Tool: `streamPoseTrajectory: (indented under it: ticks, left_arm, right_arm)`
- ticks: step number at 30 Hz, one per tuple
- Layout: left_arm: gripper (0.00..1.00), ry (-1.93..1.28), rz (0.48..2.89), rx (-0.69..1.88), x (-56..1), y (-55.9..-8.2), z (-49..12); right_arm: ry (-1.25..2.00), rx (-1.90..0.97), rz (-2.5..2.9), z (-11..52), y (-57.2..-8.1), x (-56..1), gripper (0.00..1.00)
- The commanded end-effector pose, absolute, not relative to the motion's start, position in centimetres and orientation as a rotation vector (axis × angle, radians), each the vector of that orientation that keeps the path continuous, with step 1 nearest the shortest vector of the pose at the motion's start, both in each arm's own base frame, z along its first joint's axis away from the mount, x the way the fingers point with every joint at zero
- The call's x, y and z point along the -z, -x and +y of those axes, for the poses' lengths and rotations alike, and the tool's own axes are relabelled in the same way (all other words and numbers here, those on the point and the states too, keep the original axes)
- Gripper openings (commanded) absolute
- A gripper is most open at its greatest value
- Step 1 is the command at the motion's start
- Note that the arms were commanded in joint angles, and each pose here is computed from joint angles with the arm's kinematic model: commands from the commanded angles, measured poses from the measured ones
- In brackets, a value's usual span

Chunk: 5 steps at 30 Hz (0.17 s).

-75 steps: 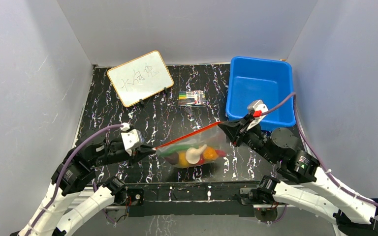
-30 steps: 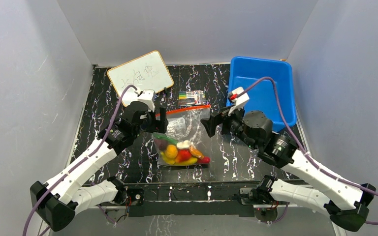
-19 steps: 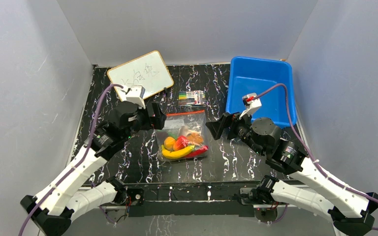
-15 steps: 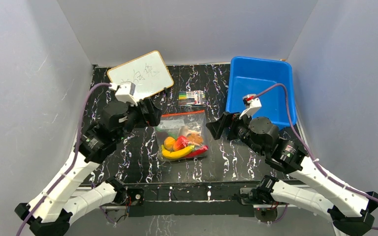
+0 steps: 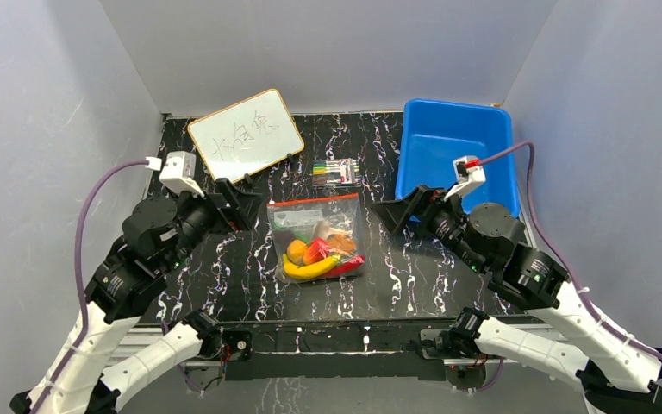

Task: Place the food in the zip-top bag and seal the zipper
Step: Reset both arms

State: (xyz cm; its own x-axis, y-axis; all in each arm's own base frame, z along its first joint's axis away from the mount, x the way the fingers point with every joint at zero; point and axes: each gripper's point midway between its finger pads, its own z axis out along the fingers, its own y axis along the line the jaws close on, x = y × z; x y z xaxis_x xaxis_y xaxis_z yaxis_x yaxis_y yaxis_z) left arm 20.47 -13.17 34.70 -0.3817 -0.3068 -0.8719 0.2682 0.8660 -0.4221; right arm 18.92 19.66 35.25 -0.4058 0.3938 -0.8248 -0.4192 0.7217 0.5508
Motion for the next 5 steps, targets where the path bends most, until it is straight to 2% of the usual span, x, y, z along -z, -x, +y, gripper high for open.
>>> streamPoseTrajectory:
  ticks: [1,5]
  left_arm:
    - [0.98,-0.001,1.848,0.626,-35.0,-20.4,-13.5]
    - [0.98,-0.021,1.866,0.63,-33.9,-20.4,-13.8]
  right_arm:
    - [-0.004,-0.945,1.735,20.0,-18.9,-36.5,0.98]
    - [-0.032,-0.956,1.728,20.0,-19.0,-35.7,0.98]
